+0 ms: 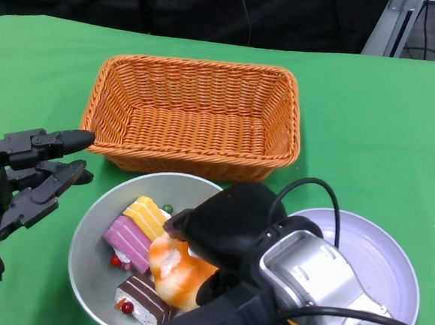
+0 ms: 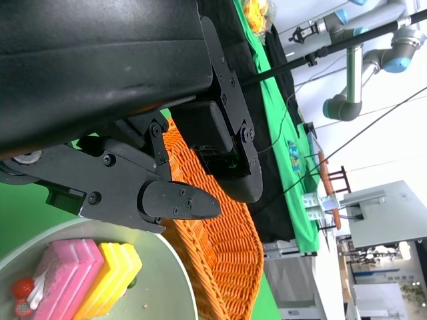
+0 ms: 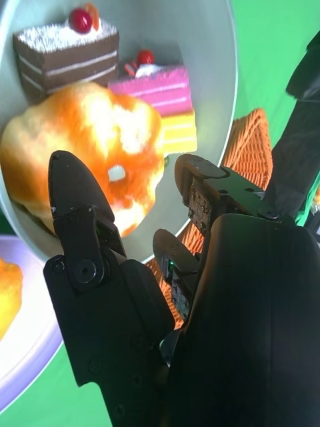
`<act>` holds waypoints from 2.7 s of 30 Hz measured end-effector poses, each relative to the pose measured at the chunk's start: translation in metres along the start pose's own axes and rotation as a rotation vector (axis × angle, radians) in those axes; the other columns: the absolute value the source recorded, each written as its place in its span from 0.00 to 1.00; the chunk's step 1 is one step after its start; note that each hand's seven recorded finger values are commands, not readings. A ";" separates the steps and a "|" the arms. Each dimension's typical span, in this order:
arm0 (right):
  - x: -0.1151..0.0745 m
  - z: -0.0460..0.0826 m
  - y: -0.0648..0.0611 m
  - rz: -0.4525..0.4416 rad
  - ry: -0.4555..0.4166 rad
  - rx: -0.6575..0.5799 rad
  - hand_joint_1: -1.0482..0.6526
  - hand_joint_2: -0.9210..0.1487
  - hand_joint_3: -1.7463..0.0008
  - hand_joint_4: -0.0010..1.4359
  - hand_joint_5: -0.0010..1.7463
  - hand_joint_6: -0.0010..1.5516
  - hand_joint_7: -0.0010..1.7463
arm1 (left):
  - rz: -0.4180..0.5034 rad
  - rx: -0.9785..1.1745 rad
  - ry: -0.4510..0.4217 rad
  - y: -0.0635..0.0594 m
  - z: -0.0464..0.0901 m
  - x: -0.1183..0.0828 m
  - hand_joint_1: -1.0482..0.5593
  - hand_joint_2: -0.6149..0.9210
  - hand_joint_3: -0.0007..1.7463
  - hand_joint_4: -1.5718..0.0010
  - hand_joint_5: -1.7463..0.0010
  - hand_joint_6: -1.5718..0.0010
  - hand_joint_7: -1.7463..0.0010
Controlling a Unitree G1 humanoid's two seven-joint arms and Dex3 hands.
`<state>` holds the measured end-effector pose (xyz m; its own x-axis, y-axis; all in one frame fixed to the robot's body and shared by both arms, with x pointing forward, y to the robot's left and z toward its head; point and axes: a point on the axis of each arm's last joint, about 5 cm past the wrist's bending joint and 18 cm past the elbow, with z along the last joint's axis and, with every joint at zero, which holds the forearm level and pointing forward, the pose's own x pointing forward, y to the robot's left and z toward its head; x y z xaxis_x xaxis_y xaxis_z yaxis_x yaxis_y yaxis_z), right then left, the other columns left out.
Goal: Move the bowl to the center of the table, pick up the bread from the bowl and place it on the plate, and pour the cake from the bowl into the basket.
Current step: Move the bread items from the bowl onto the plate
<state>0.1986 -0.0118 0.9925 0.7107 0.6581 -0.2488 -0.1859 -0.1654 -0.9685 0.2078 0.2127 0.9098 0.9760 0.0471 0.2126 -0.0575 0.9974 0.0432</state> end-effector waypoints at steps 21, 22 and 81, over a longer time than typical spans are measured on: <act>0.018 0.017 0.017 0.171 -0.014 0.007 0.02 0.00 0.90 0.06 0.00 0.13 0.00 | -0.002 -0.019 -0.007 -0.006 -0.002 -0.003 0.53 1.00 0.16 0.46 0.55 0.29 0.99; 0.018 0.018 0.017 0.175 -0.011 0.015 0.03 0.00 0.90 0.06 0.00 0.13 0.00 | -0.001 -0.019 -0.009 -0.006 -0.001 -0.003 0.53 1.00 0.16 0.46 0.55 0.29 0.99; 0.051 -0.010 0.055 -0.241 -0.058 -0.039 0.41 0.05 1.00 0.56 0.67 0.70 0.02 | 0.041 -0.019 -0.009 -0.014 -0.002 -0.014 0.53 1.00 0.15 0.48 0.53 0.28 0.99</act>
<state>0.2311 0.0057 0.9263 0.6913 0.7225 -0.0115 0.0108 -0.0263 -0.9996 0.1953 0.1986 0.9040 0.9711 0.0876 0.2222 -0.0934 0.9955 0.0156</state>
